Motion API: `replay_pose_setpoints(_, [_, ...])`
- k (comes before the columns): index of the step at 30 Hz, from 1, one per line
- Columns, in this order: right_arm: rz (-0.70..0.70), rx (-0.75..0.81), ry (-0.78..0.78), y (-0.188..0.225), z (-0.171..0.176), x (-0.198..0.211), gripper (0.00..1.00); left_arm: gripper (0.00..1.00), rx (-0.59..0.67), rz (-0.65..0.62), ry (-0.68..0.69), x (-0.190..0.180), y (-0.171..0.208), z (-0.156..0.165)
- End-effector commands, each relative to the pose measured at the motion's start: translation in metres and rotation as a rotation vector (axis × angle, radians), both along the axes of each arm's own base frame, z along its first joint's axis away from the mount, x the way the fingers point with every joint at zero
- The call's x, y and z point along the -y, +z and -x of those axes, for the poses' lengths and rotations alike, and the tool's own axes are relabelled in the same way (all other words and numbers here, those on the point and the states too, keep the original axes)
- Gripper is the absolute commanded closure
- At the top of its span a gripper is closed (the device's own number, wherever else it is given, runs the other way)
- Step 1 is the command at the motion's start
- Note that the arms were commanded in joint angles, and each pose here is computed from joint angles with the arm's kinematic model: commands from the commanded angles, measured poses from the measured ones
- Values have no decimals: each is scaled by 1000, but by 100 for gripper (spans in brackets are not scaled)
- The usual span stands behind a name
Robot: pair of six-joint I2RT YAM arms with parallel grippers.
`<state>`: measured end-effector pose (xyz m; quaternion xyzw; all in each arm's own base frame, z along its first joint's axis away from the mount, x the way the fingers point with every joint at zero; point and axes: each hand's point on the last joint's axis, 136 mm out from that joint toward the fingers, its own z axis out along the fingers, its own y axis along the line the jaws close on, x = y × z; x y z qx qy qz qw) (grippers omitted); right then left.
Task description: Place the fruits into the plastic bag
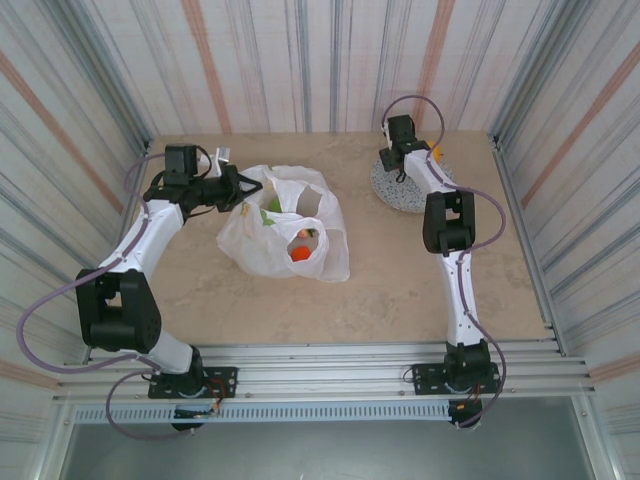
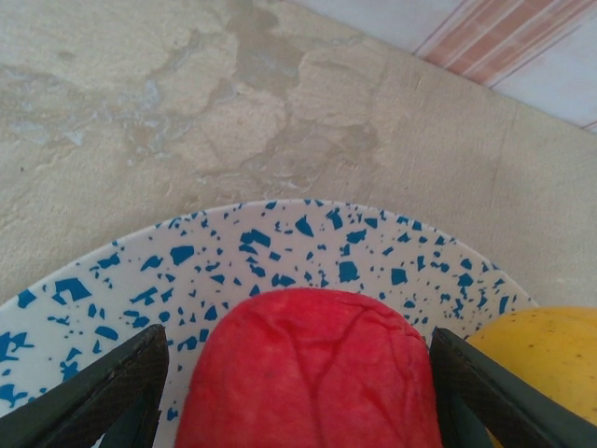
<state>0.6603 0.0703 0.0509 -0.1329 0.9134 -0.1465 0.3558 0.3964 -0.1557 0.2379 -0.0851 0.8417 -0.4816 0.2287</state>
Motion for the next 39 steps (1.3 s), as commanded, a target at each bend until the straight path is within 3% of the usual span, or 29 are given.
replay_pose_setpoints(1, [37, -29, 11, -7, 2, 3, 29, 100, -24, 2, -3, -2, -5, 3])
replay_pose_setpoints(10, [-30, -10, 36, 27, 11, -13, 42, 100, -27, 3, -3, -1, -5, 2])
replay_pose_setpoints(16, [-141, 34, 72, 78, 46, -43, 43, 100, -30, 6, -4, -1, -6, 2])
replay_pose_setpoints(19, [-228, 29, 102, 94, 83, -63, 44, 100, -30, 6, -5, -1, -6, 2])
replay_pose_setpoints(32, [-624, -100, 427, 126, 333, -158, 45, 100, -37, 6, -7, 1, -9, 2])
replay_pose_setpoints(39, [-665, -155, 578, 121, 397, -181, 45, 100, -30, -2, -9, 2, -8, 3])
